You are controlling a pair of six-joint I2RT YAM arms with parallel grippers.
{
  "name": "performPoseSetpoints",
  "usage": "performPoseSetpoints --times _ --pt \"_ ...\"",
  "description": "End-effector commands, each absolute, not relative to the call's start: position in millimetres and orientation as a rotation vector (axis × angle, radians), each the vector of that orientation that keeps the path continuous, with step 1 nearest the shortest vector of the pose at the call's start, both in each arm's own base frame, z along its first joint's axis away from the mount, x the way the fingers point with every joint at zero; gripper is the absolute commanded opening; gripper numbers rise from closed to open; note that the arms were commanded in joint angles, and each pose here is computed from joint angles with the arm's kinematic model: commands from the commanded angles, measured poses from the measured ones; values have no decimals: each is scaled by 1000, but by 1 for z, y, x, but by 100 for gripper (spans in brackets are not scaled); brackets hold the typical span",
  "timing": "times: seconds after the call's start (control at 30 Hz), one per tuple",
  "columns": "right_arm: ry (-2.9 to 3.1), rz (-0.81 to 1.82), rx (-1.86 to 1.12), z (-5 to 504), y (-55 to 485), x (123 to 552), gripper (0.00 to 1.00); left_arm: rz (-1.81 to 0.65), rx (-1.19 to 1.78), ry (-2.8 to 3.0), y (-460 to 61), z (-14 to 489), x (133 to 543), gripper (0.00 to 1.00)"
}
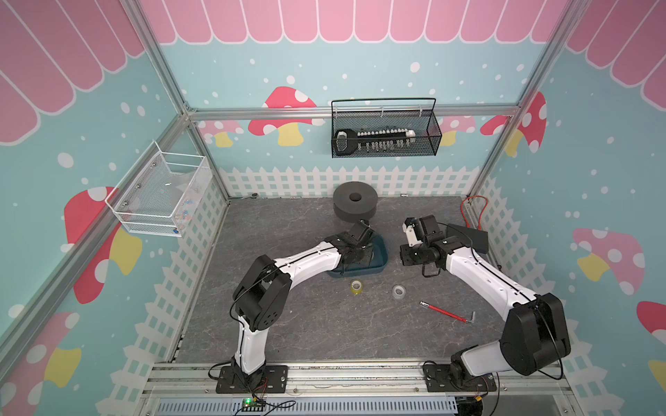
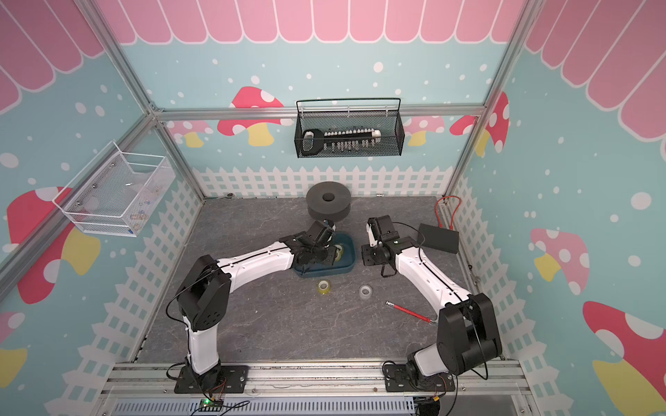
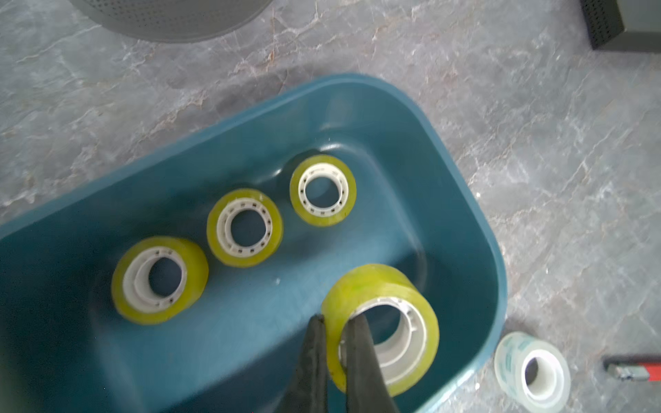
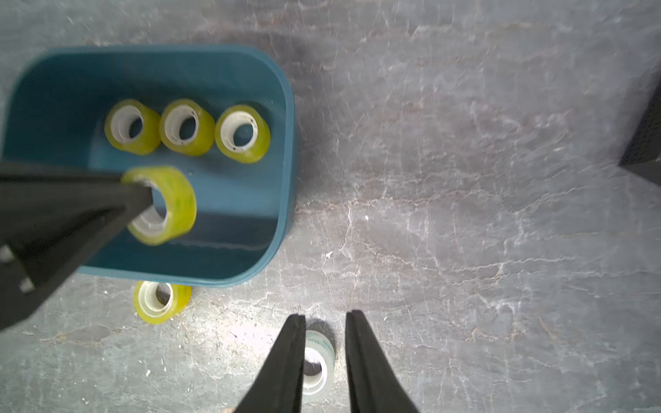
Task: Put the transparent tape into the storage box
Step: Place the tape in the storage box.
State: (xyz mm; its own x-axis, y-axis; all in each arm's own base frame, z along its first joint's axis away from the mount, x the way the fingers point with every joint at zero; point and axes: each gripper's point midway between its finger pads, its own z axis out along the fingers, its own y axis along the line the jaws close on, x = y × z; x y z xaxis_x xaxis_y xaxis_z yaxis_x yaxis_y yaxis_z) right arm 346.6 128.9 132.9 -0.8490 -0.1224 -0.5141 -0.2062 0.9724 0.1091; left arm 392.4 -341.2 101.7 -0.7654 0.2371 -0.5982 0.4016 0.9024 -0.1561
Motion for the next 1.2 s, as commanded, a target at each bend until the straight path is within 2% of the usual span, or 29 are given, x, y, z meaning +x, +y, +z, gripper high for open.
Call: performPoseSetpoints --times 0.0,0.6,0.97,1.17 --pt "2621 242 -202 120 129 345 26 -461 516 2419 -363 109 405 0" --pt "2747 218 -180 76 121 322 29 -438 551 2535 -354 51 391 0" --pt "2776 239 -187 63 120 309 32 -414 554 2560 -352 38 391 0" --pt "2779 244 -179 61 120 306 32 -398 559 2566 -354 32 394 8"
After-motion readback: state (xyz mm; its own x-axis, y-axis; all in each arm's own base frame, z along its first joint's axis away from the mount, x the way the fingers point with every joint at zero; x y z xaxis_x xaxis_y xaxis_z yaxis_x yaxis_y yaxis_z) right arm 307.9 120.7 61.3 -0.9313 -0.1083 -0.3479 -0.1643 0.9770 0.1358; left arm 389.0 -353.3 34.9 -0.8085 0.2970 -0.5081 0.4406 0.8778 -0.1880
